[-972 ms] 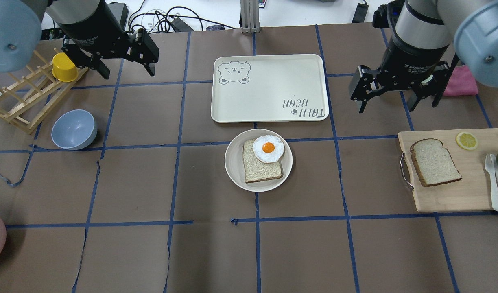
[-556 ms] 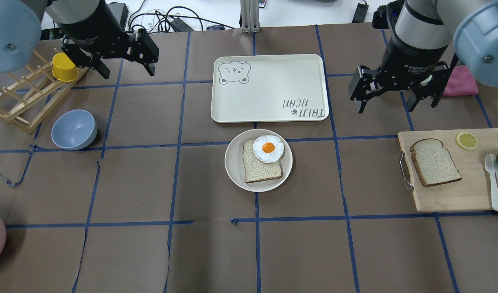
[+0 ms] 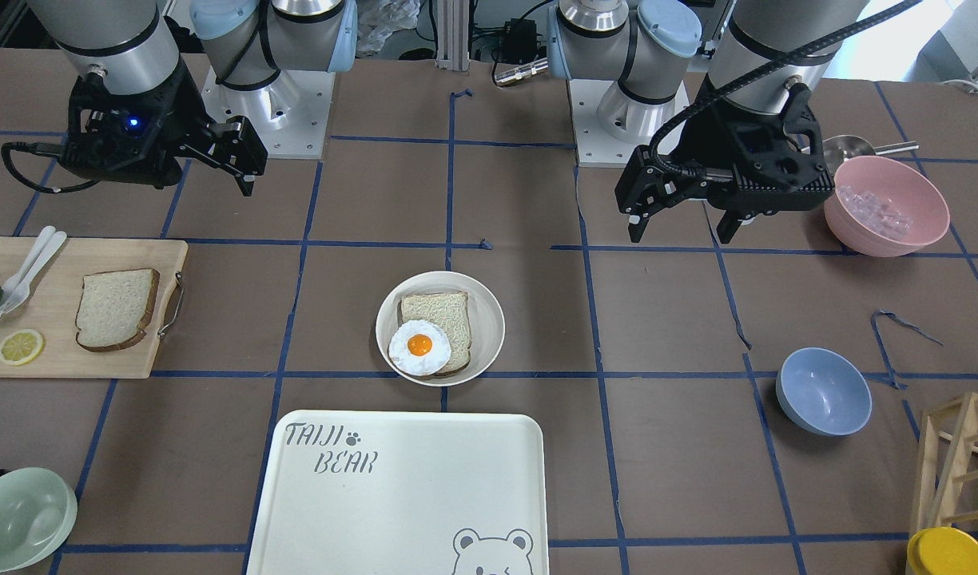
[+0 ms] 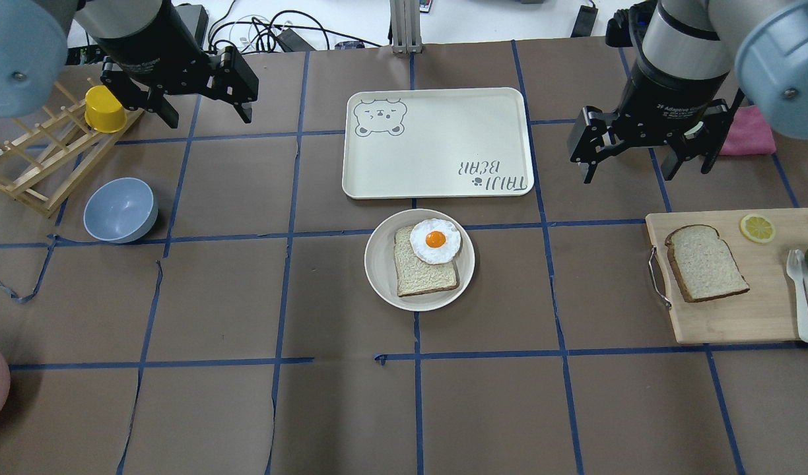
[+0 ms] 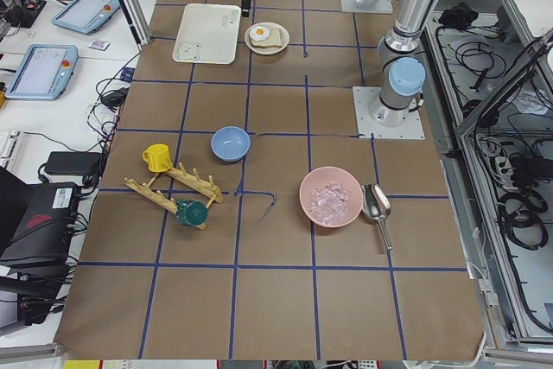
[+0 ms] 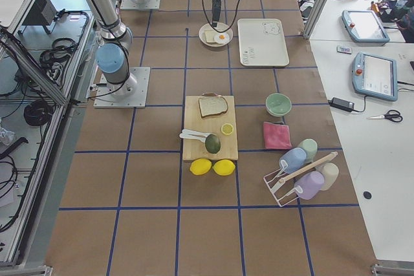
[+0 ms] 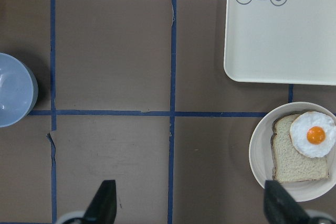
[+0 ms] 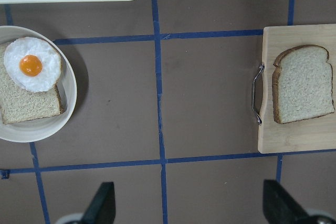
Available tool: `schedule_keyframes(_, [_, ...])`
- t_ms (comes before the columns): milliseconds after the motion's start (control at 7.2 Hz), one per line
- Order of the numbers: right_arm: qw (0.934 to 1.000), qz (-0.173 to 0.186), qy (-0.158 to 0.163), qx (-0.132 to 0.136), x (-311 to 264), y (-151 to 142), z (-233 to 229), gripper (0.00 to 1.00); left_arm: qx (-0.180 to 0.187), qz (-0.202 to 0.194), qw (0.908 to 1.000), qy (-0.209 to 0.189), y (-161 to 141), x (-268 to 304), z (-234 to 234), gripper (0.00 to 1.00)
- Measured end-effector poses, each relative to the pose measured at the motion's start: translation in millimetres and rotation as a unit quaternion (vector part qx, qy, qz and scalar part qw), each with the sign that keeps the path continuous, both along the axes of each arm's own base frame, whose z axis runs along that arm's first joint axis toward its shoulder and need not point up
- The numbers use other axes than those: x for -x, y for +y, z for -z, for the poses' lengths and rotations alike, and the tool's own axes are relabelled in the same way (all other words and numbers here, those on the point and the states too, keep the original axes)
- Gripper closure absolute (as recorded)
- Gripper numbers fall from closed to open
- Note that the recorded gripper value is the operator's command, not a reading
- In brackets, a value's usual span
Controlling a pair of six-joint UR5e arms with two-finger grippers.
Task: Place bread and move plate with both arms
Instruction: 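Move the right gripper down over the bread slice on the cutting board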
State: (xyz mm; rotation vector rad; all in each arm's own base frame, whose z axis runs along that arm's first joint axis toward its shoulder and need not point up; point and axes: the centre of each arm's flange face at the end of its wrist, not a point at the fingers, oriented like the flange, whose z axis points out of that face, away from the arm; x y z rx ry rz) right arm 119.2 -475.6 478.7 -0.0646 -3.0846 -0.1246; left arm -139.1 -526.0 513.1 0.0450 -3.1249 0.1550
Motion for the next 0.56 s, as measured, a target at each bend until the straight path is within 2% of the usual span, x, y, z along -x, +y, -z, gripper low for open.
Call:
schedule_keyframes(278, [1.0,0.005,0.0,0.0,19,-7,3,0.0,0.0,0.001,1.0,0.0,0,0,0,0.0])
schedule_keyframes(417, [0.9998,0.019,-0.001,-0.008,39,-13,10,0.0,0.0,0.001,1.0,0.0,0,1,0,0.0])
schedule_keyframes(556, [0.9988,0.041,-0.004,-0.027,65,-22,29,0.0,0.0,0.001,1.0,0.0,1,1,0,0.0])
